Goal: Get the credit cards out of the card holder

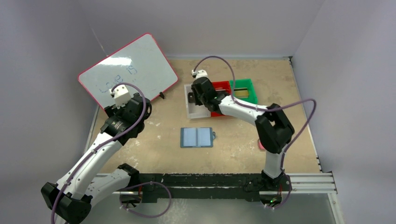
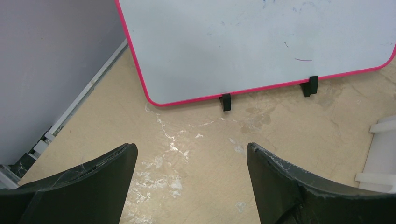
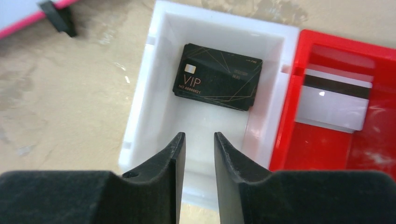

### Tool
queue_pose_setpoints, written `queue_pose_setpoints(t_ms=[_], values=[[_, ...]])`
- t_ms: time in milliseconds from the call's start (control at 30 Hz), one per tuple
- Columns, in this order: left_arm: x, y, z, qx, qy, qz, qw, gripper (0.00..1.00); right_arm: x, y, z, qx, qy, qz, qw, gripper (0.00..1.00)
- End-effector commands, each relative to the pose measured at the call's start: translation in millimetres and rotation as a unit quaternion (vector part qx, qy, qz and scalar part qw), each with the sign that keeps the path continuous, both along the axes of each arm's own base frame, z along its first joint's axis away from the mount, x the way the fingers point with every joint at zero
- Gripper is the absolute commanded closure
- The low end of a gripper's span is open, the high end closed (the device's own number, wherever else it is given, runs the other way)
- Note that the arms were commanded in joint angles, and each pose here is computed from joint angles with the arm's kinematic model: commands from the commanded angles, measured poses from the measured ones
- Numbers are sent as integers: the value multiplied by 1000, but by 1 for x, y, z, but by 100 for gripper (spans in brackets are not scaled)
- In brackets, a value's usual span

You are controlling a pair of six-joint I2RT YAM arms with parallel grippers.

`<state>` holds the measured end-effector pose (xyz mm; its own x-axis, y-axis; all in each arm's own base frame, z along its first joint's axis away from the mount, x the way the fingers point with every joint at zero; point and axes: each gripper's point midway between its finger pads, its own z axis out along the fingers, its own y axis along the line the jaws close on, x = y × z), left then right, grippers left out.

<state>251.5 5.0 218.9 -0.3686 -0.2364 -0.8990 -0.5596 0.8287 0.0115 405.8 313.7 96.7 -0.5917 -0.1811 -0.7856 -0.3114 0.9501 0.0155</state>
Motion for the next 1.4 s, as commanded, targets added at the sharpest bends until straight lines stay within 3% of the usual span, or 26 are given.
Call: queue_pose_setpoints(t_ms=[0, 200, 400, 600, 767, 933, 1167, 1367], values=[[2, 3, 6, 4, -11, 6, 1000, 12, -19, 3, 48, 64, -39, -7, 997, 66], [0, 8, 12, 3, -27, 22, 999, 11, -46, -37, 86, 73, -88, -83, 990, 55], [-5, 23, 23, 12, -57, 78, 995, 10, -75, -110, 120, 108, -156, -181, 965, 24], [-10, 34, 34, 15, -87, 118, 989, 10, -99, -185, 168, 114, -255, -275, 920, 1], [-10, 36, 40, 12, -101, 126, 987, 10, -96, -234, 189, 80, -294, -298, 904, 0], [-14, 40, 43, 17, -109, 133, 985, 10, -84, -292, 206, 96, -299, -335, 889, 0], [-16, 43, 45, 25, -110, 135, 984, 10, -75, -284, 203, 104, -262, -282, 917, 0], [-17, 42, 44, 21, -112, 124, 986, 11, -84, -277, 182, 143, -239, -280, 919, 0]])
